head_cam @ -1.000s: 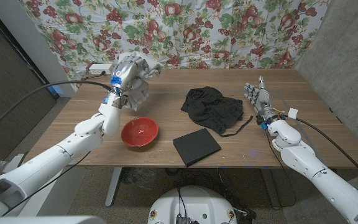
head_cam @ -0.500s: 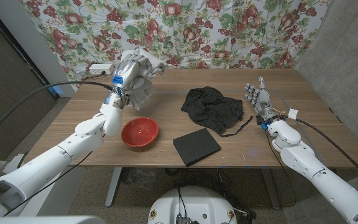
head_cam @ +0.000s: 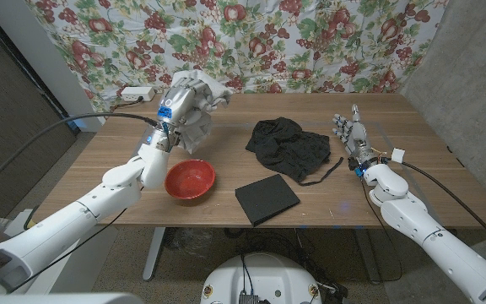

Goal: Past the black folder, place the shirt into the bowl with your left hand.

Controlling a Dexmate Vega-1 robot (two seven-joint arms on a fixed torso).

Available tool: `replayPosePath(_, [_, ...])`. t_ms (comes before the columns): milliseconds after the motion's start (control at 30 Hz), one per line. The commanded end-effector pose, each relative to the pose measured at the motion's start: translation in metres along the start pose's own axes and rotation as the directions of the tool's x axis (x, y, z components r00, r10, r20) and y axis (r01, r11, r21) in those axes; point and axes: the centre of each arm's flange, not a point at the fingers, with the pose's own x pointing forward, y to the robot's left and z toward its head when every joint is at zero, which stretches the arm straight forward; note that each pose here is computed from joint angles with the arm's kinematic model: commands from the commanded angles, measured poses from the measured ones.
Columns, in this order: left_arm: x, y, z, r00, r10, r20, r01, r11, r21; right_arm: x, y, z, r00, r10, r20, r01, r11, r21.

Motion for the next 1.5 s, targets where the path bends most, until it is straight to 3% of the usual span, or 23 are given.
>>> replayPosePath(33, [-0.001,0.0,0.008,0.999,-0.019,0.047,0.019,1.0,-0.011,-0.001,0.001,-0.001,1.0,0.004,-0.007,-0.004,1.0,0.0])
replayPosePath(433, [-0.001,0.002,0.015,0.995,-0.028,0.095,0.031,0.999,-0.027,-0.002,0.0,-0.002,1.0,0.001,-0.01,-0.001,1.0,0.001])
replayPosePath(833, [-0.016,0.005,0.014,0.994,-0.068,0.087,0.071,0.997,-0.023,0.0,0.002,-0.003,1.0,0.004,-0.014,-0.004,1.0,-0.002])
replayPosePath(1000, [-0.015,0.004,0.017,0.988,-0.083,0.129,0.086,0.996,-0.024,0.004,0.005,-0.002,1.0,0.013,-0.013,-0.013,1.0,-0.004])
replayPosePath(1500, [-0.02,0.002,0.026,0.984,-0.086,0.154,0.096,0.994,-0.057,0.002,0.002,0.0,1.0,0.008,-0.015,-0.008,1.0,-0.012])
